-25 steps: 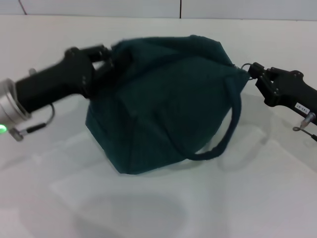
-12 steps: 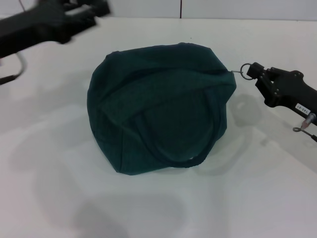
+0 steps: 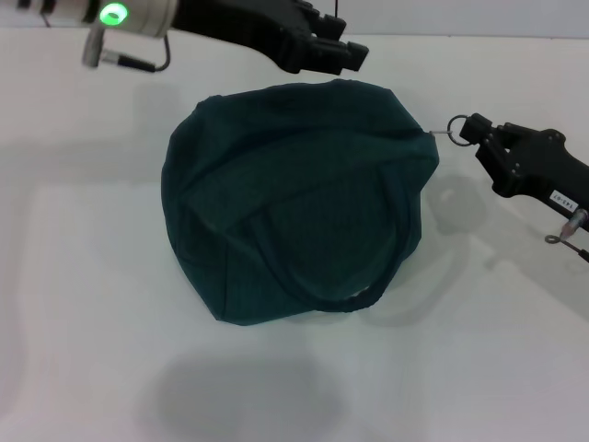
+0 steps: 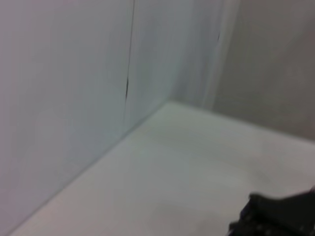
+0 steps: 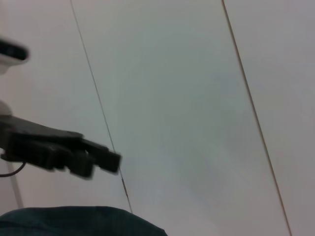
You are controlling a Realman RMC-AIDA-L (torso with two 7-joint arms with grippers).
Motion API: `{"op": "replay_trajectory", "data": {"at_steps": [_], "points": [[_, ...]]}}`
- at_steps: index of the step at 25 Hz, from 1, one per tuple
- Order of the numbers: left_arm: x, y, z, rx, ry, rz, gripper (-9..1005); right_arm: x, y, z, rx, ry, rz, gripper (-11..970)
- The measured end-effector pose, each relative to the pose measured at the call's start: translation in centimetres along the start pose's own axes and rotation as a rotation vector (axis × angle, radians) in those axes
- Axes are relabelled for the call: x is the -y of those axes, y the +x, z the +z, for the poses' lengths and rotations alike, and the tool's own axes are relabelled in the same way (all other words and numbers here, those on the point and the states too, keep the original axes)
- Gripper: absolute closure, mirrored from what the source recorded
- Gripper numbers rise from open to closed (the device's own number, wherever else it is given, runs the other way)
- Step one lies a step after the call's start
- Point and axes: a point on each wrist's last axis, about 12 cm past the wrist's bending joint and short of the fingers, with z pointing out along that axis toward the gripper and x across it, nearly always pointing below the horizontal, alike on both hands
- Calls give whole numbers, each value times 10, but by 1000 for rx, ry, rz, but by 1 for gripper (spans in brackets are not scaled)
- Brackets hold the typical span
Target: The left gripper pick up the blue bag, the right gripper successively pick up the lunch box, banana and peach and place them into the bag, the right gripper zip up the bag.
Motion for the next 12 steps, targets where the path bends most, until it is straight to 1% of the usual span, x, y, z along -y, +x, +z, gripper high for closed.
{"op": "replay_trajectory", "data": {"at_steps": [1,2,7,9,12], "points": [[0,-3,5,-53,-7,-2,524,0,0,0,0,0,0,945],[2,-8,13,-145,-22,6,524,0,0,0,1,0,0,945],[9,-15,29,-277,-28,37,523,-1,-2,0,14,-10,3,945],[11,-17,32,-316,-31,40,523,-1,-2,0,18,-12,3,945],[12,-20,34,-343,-32,40,523,-2,-2,-1,23,-12,6,945]]}}
